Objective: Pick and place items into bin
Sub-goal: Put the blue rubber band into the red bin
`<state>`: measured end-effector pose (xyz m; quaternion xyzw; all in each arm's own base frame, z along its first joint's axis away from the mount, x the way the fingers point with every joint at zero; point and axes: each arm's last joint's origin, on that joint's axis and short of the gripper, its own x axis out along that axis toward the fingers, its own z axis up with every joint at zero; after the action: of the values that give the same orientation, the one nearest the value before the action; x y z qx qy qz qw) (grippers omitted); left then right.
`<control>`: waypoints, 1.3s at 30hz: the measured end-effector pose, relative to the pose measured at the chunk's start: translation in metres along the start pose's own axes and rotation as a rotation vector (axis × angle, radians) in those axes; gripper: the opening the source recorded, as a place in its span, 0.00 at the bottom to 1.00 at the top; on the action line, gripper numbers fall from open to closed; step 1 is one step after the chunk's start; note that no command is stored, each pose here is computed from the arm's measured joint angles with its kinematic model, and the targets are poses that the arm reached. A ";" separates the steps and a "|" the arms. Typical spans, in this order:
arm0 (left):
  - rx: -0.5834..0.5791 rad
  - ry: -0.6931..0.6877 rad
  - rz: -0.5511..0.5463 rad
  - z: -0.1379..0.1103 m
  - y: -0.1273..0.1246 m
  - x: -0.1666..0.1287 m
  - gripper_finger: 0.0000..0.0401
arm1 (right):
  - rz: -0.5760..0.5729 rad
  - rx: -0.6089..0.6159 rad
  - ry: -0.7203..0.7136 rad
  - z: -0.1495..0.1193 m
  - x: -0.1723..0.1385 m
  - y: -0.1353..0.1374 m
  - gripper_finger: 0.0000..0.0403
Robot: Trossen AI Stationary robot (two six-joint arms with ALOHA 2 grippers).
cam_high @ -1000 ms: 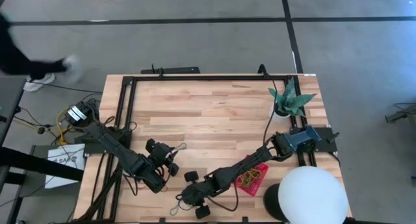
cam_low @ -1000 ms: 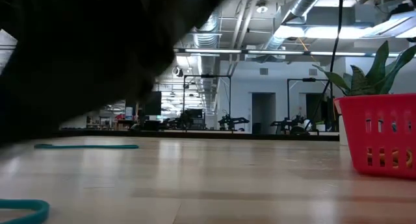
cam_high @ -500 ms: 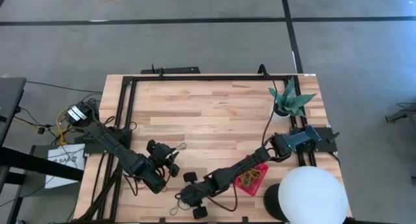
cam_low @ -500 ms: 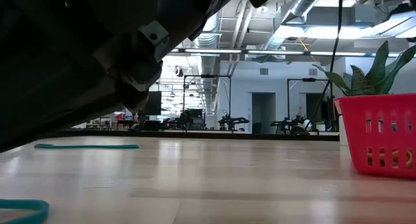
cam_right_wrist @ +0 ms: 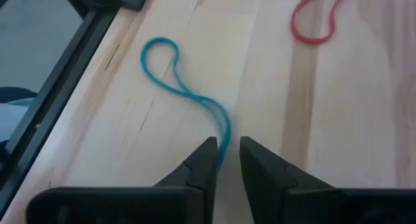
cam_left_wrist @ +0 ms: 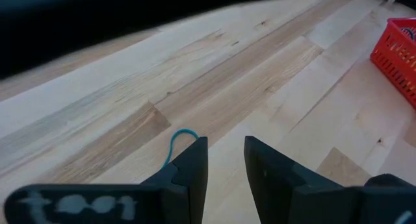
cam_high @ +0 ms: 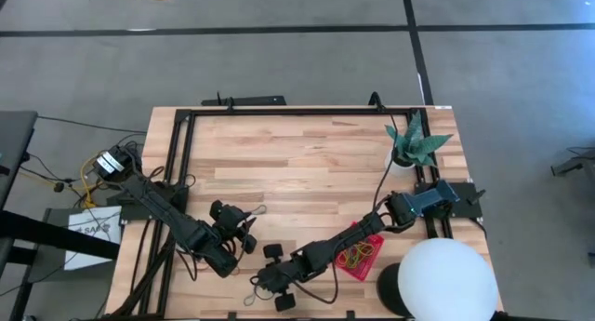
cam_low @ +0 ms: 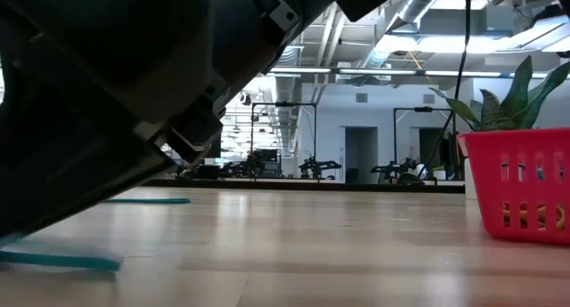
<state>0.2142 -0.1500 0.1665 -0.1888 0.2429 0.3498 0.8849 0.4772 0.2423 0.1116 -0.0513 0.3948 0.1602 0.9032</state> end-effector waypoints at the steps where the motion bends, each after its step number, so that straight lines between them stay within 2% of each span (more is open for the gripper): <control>1: 0.000 0.000 0.000 0.000 0.000 0.000 0.23 | -0.007 -0.001 0.002 0.000 0.000 0.000 0.14; 5: 0.000 0.000 0.000 0.000 0.000 0.000 0.23 | -0.012 -0.008 0.027 -0.002 -0.001 0.000 0.11; 9: 0.000 0.000 0.000 0.000 0.000 0.000 0.23 | -0.008 -0.054 0.053 -0.004 -0.002 0.002 0.02; 15: -0.002 0.004 -0.002 0.000 0.000 0.000 0.23 | 0.012 -0.069 0.116 -0.003 -0.015 0.005 0.01; 19: -0.007 0.004 -0.006 0.000 -0.001 0.000 0.23 | -0.028 -0.032 0.231 0.000 -0.043 0.002 0.00; 26: -0.007 0.004 -0.006 0.000 -0.001 0.000 0.23 | -0.291 -0.082 0.355 0.017 -0.124 -0.003 0.00; 32: -0.014 0.004 -0.016 0.000 -0.002 0.000 0.23 | -0.389 0.093 0.503 0.016 -0.199 -0.007 0.00; 37: -0.013 0.006 -0.019 0.000 -0.003 0.000 0.23 | -0.550 0.205 0.683 -0.002 -0.225 -0.003 0.00; 39: -0.012 0.006 -0.019 0.000 -0.003 0.000 0.23 | -0.562 0.205 0.704 -0.009 -0.221 0.001 0.00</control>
<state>0.2160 -0.1519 0.1672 -0.1975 0.2414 0.3422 0.8863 0.3294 0.1864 0.2665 -0.1181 0.6621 -0.1577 0.7231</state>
